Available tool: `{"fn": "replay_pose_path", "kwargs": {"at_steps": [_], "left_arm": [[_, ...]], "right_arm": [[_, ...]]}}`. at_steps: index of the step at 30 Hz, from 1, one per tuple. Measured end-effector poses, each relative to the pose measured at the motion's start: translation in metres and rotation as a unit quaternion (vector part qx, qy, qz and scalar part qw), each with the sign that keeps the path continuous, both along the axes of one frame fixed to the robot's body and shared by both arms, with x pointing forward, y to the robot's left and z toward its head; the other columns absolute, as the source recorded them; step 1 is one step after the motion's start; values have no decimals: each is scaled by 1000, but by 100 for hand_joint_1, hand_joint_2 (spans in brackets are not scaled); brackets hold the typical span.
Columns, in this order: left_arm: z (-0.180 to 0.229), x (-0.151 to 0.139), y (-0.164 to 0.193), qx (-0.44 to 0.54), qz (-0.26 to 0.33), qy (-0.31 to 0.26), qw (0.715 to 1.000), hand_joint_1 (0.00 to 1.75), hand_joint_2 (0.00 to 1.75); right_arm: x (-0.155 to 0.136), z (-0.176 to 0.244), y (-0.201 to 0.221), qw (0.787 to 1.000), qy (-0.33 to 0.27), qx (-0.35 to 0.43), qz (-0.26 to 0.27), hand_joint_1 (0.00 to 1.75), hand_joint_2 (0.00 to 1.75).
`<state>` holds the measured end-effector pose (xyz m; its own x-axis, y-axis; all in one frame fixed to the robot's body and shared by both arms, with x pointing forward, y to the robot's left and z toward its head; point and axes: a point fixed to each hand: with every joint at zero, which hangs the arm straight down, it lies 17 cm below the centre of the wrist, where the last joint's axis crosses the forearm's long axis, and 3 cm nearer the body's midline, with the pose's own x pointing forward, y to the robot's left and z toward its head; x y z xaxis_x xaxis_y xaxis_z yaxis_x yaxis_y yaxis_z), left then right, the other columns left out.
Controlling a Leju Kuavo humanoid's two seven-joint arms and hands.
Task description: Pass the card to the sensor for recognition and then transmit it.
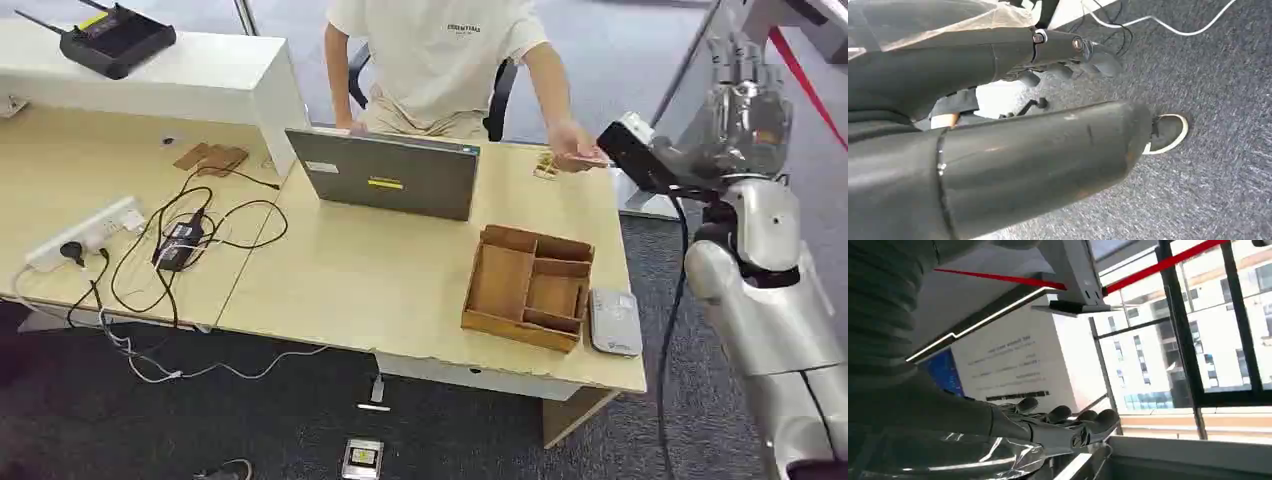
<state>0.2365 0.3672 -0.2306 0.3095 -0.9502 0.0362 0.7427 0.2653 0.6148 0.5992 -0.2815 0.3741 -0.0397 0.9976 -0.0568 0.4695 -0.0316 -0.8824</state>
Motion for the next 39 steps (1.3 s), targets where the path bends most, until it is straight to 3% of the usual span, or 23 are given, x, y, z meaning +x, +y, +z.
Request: {"fn": "replay_pose_path", "kwargs": {"at_steps": [10,19,20,21,22,39], "left_arm": [[2,3,-1,6,-12,-6,1000,0,0],[-1,-3,0,6,-12,-3,1000,0,0],[-1,-3,0,6,-12,-2,1000,0,0],[-1,-4,-1,6,-13,-2,1000,0,0],[-1,-4,-1,6,-14,-2,1000,0,0],[-2,-5,-1,8,-24,-1,1000,0,0]], "right_arm": [[30,-68,33,992,103,-78,4,0,175],[40,-100,46,986,144,-88,7,0,175],[41,-101,47,985,146,-88,7,152,175],[41,-102,47,985,146,-87,7,152,175],[41,-104,48,985,147,-84,8,175,175],[46,-117,48,984,162,-72,9,175,175]]}}
